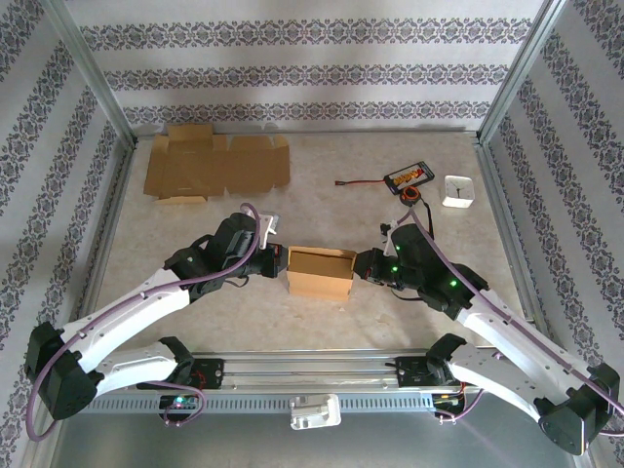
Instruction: Fold the paper box
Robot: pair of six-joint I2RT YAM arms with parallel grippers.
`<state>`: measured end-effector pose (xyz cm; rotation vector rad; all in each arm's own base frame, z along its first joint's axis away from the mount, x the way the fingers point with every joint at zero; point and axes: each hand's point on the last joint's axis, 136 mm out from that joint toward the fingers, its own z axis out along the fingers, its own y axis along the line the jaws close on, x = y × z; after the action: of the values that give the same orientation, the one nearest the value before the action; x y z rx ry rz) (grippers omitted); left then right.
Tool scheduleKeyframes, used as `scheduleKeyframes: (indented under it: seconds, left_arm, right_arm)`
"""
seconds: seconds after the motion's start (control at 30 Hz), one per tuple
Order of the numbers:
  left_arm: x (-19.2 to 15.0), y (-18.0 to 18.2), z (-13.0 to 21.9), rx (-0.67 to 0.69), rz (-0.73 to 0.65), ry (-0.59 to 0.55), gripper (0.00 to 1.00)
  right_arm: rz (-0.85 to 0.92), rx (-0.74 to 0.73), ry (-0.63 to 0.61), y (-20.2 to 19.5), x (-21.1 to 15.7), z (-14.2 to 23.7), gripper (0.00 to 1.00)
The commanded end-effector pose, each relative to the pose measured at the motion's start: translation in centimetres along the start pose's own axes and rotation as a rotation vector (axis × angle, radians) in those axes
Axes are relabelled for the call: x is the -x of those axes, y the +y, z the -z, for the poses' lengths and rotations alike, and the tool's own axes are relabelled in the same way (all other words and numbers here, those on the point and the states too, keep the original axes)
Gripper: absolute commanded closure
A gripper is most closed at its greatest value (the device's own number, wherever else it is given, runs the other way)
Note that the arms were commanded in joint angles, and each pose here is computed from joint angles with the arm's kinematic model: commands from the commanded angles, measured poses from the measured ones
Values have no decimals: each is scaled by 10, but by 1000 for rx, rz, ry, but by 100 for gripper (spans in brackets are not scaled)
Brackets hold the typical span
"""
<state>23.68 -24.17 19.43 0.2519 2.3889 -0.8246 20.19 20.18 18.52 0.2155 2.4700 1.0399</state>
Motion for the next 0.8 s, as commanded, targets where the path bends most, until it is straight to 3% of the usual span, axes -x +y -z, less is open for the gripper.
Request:
scheduleKeyframes:
  seconds: [0.0, 0.23, 0.77]
  left_arm:
    - [-14, 11, -1, 52, -8, 43, 100]
    - [-16, 10, -1, 48, -5, 46, 100]
    - [-15, 9, -1, 52, -6, 44, 100]
  right_arm:
    - [-81, -78, 49, -29, -16, -6, 94]
    - [-119, -118, 72, -54, -33, -9, 95]
    - [-27, -294, 93, -96, -45, -2, 95]
